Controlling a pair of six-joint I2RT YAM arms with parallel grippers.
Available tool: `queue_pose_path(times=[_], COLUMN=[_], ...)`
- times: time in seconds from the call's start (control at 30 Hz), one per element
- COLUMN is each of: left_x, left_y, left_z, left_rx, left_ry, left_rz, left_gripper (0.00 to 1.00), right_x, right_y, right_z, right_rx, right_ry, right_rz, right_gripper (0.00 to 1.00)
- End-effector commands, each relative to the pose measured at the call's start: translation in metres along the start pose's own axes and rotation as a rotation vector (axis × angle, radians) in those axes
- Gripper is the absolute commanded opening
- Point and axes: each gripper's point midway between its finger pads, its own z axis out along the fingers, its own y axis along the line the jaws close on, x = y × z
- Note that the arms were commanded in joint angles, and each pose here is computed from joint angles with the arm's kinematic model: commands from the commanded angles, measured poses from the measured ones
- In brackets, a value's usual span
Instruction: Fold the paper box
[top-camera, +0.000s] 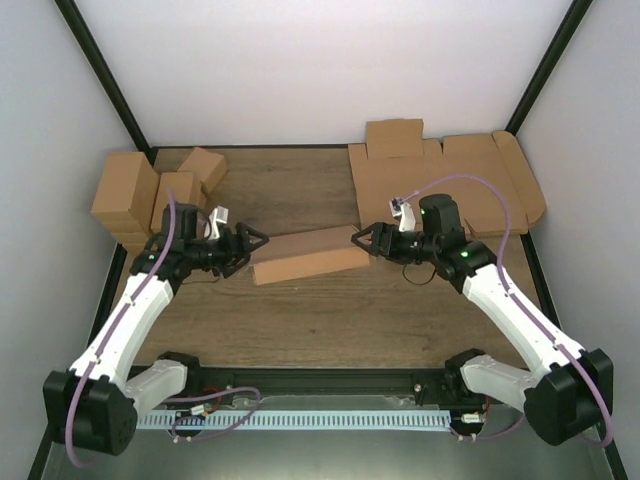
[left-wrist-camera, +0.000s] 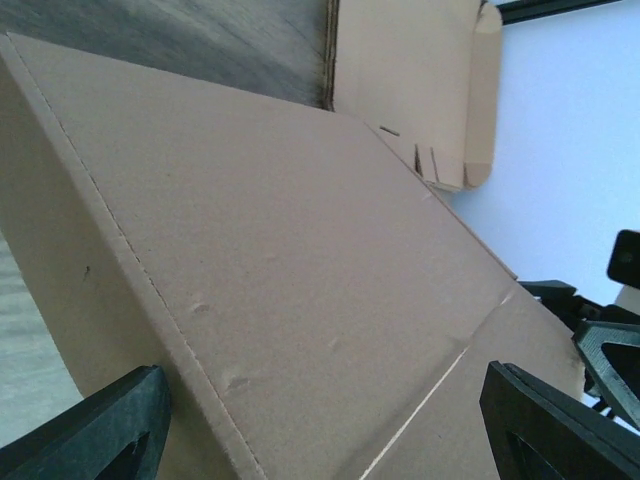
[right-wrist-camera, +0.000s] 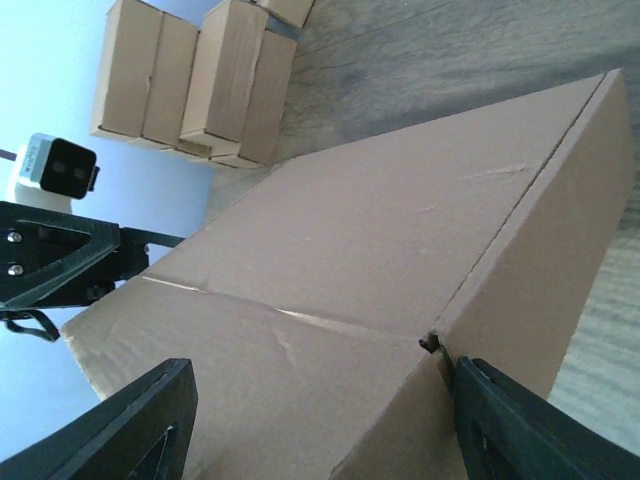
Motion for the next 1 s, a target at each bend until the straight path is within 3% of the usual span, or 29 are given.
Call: queue_pose_path(times=[0.0, 0.4, 0.8, 0.97], left_x=[0.029, 0.038, 0.001, -0.021], left_y=[-0.028, -0.014, -0.012, -0.005], left_z=[-0.01, -0.006, 0.027, 0.025], left_rx=[0.159, 0.174, 0.144, 0.039], left_ry=[0.092, 0.089, 0.108, 0.022], left_rz=[-0.063, -0.279, -0.35, -0.255], left_gripper=[0.88, 0.91, 0.94, 1.0], right_x=[0.022, 0.042, 0.022, 0.01], right_y=[0.031, 0.029, -0.002, -0.009], right_z=[-0.015, -0.033, 0.0, 0.005], right_rx=[-0.123, -0.093, 0.037, 0.076], right_ry=[0.085, 0.105, 0.101, 0.055], right_rz=[0.069, 0.34, 0.477, 0.458], right_gripper=[0.73, 0.66, 0.65, 0.77])
